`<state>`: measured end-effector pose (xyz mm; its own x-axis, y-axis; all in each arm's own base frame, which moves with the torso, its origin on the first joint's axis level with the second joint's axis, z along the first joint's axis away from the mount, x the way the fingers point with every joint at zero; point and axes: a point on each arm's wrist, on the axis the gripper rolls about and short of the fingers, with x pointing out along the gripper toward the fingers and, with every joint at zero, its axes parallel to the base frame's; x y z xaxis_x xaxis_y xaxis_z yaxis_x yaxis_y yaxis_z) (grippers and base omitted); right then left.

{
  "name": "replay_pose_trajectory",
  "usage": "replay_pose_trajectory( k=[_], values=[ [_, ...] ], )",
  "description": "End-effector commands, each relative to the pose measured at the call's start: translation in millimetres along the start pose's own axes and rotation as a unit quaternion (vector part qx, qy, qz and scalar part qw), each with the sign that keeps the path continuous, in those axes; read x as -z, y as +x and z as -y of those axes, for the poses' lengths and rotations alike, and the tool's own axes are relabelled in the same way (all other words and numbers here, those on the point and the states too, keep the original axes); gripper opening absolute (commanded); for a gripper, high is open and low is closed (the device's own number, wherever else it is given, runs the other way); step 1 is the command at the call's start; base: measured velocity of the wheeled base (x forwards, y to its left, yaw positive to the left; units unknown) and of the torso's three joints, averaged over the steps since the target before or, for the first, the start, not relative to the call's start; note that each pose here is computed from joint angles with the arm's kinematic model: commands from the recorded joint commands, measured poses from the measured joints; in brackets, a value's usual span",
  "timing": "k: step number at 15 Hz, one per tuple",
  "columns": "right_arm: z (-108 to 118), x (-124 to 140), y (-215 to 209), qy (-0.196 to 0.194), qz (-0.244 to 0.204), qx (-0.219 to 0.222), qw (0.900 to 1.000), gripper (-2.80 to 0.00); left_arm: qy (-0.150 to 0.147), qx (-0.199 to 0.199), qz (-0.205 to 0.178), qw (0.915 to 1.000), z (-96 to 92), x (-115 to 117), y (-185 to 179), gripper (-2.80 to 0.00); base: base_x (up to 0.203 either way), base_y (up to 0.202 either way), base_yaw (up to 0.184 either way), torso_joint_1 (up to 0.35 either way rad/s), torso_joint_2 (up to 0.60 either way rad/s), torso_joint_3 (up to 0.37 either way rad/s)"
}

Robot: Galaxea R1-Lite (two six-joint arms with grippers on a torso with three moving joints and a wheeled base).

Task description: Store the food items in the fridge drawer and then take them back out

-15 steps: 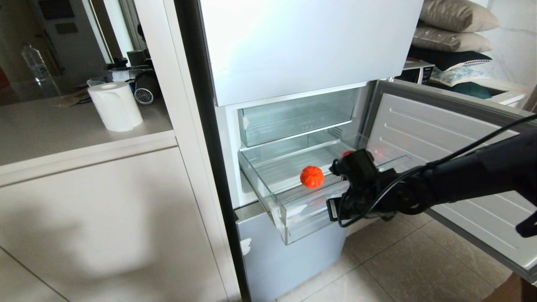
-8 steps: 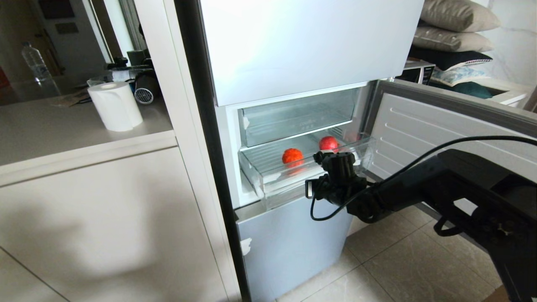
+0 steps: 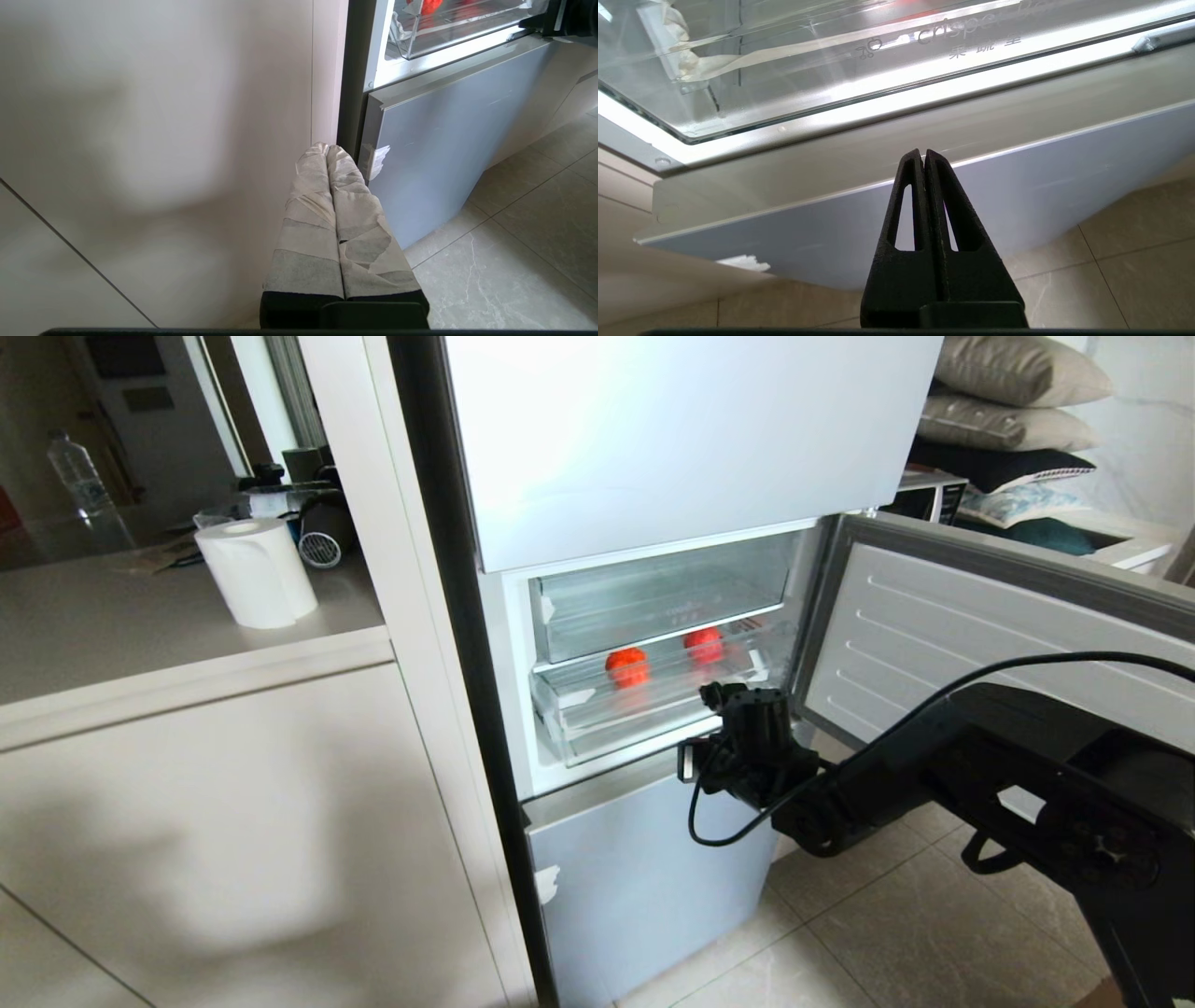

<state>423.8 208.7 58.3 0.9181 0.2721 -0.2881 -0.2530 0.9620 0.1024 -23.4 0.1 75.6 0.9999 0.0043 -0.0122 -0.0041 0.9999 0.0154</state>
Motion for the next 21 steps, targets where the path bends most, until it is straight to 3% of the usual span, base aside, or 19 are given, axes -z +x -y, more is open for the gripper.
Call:
replay_pose_trajectory(
  k=[1, 3, 10, 13, 17, 21],
  values=[
    [-1.3, 12.1, 16.1, 0.0, 0.0, -0.002, 1.0, -2.8, 0.0, 0.0, -0.001, 1.0, 0.0, 0.0, 0.1, -2.8, 0.0, 0.0, 0.0, 0.0, 0.0, 0.0],
    [-1.8, 17.1, 30.4, 0.002, 0.009, -0.002, 1.0, -2.8, 0.0, 0.0, -0.001, 1.0, 0.0, 0.0, 0.1, -2.8, 0.0, 0.0, 0.0, 0.0, 0.0, 0.0],
    [-4.8, 31.7, 83.6, 0.006, 0.104, -0.012, 0.994, -2.8, 0.0, 0.0, -0.001, 1.0, 0.0, 0.0, 0.1, -2.8, 0.0, 0.0, 0.0, 0.0, 0.0, 0.0],
    [-6.8, 28.1, 96.3, -0.014, 0.142, -0.012, 0.99, -2.8, 0.0, 0.0, -0.001, 1.0, 0.0, 0.0, 0.1, -2.8, 0.0, 0.0, 0.0, 0.0, 0.0, 0.0],
    [-8.1, 31.7, 98.4, -0.024, 0.137, -0.031, 0.99, -2.8, 0.0, 0.0, -0.001, 1.0, 0.0, 0.0, 0.1, -2.8, 0.0, 0.0, 0.0, 0.0, 0.0, 0.0],
    [-7.6, 27.9, 97.3, -0.027, 0.171, -0.032, 0.984, -2.8, 0.0, 0.0, -0.001, 1.0, 0.0, 0.0, 0.1, -2.8, 0.0, 0.0, 0.0, 0.0, 0.0, 0.0]
  ],
)
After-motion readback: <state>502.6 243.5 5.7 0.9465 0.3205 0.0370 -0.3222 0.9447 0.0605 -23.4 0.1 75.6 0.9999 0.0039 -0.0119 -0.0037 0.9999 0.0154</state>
